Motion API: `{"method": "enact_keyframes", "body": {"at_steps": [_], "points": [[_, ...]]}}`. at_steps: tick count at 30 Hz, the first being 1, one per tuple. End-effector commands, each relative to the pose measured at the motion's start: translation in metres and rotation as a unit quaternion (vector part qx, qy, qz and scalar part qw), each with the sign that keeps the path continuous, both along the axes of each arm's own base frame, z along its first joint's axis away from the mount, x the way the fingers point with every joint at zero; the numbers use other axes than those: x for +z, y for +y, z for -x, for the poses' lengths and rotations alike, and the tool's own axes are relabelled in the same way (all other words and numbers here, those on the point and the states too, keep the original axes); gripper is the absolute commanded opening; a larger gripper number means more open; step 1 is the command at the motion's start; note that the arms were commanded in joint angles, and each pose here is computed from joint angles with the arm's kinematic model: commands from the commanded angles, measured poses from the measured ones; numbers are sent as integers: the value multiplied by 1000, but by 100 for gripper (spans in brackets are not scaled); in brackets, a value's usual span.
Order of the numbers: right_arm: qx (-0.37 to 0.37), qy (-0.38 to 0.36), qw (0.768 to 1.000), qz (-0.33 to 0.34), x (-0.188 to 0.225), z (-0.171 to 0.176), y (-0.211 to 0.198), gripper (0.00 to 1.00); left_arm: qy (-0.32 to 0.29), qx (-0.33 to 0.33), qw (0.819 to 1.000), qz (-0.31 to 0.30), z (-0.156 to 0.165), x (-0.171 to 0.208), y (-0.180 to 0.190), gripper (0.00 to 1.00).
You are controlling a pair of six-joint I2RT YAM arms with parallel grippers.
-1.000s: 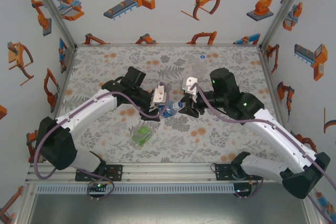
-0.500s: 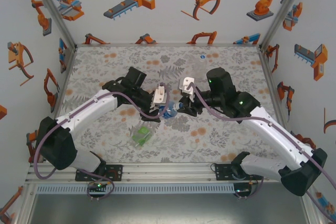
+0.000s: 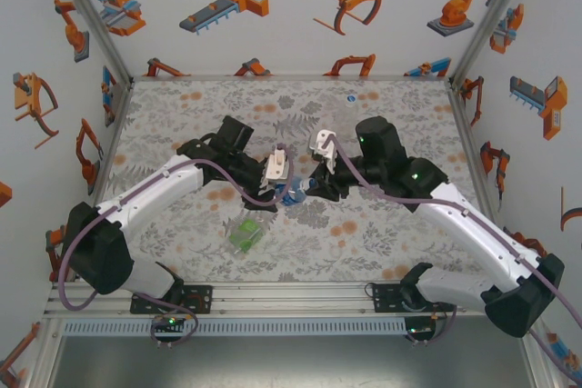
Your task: Screw on the bottle caps
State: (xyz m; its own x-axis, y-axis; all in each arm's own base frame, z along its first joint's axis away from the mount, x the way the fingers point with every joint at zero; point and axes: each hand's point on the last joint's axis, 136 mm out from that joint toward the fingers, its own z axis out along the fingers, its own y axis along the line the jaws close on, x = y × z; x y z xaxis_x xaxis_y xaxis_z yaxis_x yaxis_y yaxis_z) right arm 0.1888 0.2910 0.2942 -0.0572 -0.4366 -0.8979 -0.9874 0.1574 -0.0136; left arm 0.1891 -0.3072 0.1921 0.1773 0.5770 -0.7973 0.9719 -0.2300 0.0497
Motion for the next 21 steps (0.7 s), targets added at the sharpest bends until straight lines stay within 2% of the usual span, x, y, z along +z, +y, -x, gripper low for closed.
{"method": "enact_keyframes", "body": {"at_steps": [1, 4, 6, 10, 11, 14, 15, 17, 21], "points": [[-36, 105, 993, -37, 1, 1, 8, 15, -8, -25, 999, 33, 11, 19, -3, 0], [-122, 228, 964, -61, -6, -11, 9, 1, -12, -23, 999, 31, 10, 19, -2, 0], [-189, 315, 927, -70, -14, -19, 7, 0, -14, -20, 999, 29, 10, 19, -2, 0], [-317, 467, 822, -78, -41, -29, -3, 0, -18, -14, 999, 30, 7, 20, -3, 0], [-353, 498, 788, -76, -52, -29, -8, 0, -19, -11, 999, 31, 6, 20, -4, 0], [-440, 551, 703, -95, -76, -32, -26, 0, -22, -6, 999, 32, 4, 20, -4, 0], [-442, 560, 691, -114, -76, -34, -26, 0, -23, -4, 999, 32, 3, 20, -4, 0], [-436, 572, 681, -138, -74, -37, -22, 0, -23, -4, 999, 32, 2, 20, -5, 0], [-417, 581, 687, -129, -71, -38, -11, 7, -22, -2, 999, 31, 2, 20, -5, 0]]}}
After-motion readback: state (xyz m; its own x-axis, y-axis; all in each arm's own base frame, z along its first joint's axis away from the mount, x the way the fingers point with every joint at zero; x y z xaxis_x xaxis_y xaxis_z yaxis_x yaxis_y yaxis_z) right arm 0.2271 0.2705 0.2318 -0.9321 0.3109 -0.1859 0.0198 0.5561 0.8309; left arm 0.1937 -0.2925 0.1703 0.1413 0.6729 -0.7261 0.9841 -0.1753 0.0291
